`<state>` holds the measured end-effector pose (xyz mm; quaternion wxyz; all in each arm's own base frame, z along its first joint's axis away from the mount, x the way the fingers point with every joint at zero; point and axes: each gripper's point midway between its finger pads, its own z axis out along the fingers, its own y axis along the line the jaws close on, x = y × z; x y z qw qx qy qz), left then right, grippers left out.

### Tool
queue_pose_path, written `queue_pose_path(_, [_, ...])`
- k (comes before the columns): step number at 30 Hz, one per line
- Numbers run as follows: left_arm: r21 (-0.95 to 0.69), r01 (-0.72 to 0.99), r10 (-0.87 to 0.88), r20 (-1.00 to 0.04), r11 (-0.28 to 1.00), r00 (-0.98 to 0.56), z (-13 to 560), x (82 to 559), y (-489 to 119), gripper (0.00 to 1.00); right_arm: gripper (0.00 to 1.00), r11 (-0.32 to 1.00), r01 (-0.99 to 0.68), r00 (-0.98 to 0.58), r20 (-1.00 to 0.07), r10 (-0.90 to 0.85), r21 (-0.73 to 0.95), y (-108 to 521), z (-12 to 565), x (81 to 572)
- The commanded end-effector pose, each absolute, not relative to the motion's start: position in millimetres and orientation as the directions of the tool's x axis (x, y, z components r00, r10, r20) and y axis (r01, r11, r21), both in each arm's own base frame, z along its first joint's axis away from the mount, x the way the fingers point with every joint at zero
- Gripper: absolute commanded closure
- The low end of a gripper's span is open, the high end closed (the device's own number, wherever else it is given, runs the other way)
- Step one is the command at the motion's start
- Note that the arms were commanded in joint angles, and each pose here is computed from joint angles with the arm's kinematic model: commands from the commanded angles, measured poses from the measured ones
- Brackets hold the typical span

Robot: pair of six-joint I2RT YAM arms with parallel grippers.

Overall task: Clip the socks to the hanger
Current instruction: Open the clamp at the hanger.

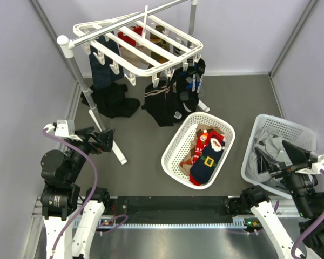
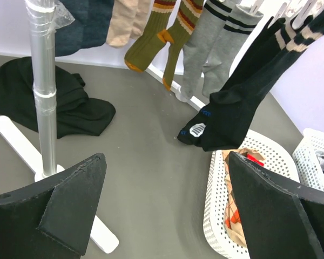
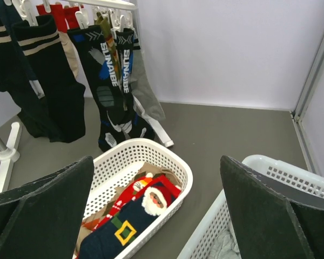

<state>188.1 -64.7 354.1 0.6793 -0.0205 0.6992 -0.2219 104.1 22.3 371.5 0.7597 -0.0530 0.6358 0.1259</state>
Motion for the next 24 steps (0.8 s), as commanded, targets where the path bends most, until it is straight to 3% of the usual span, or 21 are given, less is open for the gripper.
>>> queue_pose_path(1, [-0.323, 0.336, -0.339, -0.941, 0.885, -0.014, 380.1, 186.6, -71.7, 0.01, 0.01, 0.960, -0.266, 0.168, -0.977, 0.130, 0.082, 23.7, 379.9, 107.1])
queue_pose_path(24, [-0.326, 0.391, -0.328, -0.943, 0.861, -0.065, 426.1, 227.1, -86.1, 0.01, 0.01, 0.828, -0.520, -0.197, -0.972, 0.124, 0.211, 109.2, 346.8, 158.9])
